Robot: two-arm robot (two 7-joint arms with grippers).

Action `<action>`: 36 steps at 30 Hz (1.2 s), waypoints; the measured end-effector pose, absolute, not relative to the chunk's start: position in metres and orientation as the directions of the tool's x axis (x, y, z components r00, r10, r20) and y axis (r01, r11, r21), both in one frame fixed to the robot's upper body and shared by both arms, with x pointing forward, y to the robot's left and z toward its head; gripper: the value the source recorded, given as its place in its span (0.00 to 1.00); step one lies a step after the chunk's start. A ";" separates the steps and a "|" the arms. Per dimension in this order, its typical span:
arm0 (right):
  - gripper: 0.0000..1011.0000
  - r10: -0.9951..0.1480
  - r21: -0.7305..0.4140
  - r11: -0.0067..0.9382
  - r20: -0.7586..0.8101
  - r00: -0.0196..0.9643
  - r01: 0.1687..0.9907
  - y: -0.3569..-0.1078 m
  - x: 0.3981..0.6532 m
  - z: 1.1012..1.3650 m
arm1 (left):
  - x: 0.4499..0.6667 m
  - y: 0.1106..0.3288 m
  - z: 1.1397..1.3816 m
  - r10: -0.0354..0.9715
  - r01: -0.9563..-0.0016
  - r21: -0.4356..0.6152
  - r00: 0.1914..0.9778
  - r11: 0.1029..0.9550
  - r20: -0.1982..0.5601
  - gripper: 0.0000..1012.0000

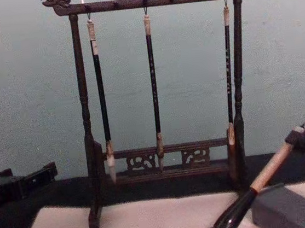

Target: Pick up the brush from the inkstone, write on the paper, then place the brush back to its original position.

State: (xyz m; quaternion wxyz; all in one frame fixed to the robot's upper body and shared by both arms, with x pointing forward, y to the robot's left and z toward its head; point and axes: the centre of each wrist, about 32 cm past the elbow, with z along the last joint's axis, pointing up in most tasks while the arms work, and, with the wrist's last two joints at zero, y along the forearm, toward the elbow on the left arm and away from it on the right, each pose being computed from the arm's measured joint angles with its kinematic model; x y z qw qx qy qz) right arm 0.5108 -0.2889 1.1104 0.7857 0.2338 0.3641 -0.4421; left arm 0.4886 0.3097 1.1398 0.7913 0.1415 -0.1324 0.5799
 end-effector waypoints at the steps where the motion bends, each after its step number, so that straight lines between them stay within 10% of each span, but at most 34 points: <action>1: 0.17 -0.531 0.049 0.511 -0.767 0.360 0.858 -0.287 0.509 1.113 | 0.489 0.310 1.140 0.880 -0.955 0.070 0.292 0.287 0.374 0.99; 36: 0.17 -0.647 0.077 0.651 -0.463 0.605 0.755 -0.254 0.481 1.176 | 0.489 0.310 1.140 0.880 -0.955 0.070 0.292 0.287 0.374 0.99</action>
